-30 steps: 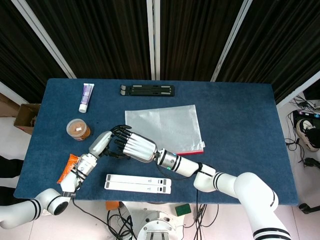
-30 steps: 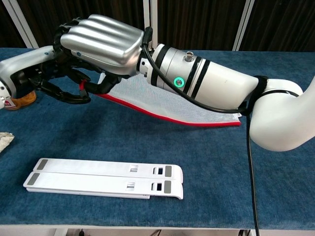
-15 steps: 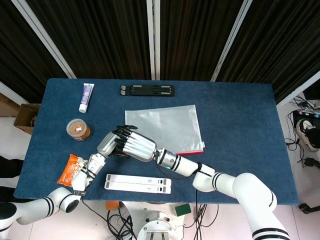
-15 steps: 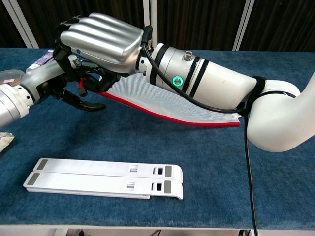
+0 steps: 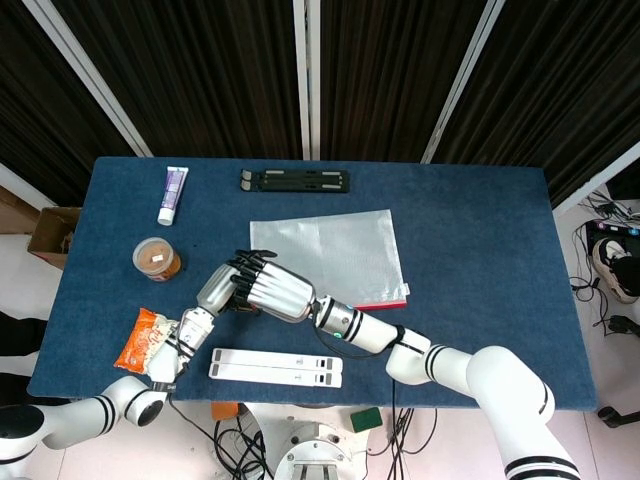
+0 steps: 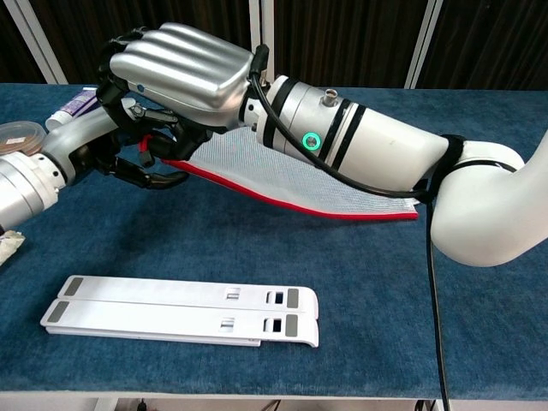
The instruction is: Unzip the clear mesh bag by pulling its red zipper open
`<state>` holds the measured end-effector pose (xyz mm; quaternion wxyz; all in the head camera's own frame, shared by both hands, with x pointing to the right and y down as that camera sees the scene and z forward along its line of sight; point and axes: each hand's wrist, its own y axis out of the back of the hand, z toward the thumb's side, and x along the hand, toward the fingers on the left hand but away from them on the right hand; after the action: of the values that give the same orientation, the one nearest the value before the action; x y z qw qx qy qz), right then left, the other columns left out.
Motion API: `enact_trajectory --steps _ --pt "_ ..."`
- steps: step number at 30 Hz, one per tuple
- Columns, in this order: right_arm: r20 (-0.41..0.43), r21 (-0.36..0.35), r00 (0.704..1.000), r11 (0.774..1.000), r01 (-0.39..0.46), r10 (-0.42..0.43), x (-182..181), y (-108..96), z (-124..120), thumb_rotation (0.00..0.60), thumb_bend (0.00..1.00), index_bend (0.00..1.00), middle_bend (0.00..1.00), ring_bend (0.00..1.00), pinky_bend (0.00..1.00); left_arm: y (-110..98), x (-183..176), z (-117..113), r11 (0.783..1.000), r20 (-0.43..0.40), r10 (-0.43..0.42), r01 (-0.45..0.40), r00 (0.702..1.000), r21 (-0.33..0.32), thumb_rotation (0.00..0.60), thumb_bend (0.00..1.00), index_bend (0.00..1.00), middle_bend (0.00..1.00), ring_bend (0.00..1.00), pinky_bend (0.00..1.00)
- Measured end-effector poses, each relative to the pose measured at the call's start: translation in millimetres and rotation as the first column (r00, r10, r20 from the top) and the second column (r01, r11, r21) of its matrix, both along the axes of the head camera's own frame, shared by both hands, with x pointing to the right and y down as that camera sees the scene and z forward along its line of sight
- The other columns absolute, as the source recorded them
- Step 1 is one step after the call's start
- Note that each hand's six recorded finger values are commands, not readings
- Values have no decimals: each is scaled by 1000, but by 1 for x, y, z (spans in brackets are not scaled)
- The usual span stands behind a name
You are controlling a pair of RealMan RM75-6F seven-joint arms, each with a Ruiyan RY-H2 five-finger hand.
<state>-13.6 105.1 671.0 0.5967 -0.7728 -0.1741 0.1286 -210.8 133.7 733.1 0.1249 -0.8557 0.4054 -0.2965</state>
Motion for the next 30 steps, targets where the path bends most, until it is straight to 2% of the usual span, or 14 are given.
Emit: enact_trajectory --steps 11,21,30 --pt "1 8 1000 1000 -8 8 3 3 2 600 651 816 399 161 188 5 7 8 999 -52 -36 34 998 -30 600 401 654 227 125 209" --pt "-16 63 998 997 -52 53 33 8 5 600 666 853 410 161 176 3 -12 6 995 -81 -81 77 993 -57 600 437 658 228 125 207" --pt "-43 84 994 991 -99 103 53 8 12 600 672 859 410 161 148 2 -19 4 993 -109 -100 92 989 -79 600 486 664 228 125 205"
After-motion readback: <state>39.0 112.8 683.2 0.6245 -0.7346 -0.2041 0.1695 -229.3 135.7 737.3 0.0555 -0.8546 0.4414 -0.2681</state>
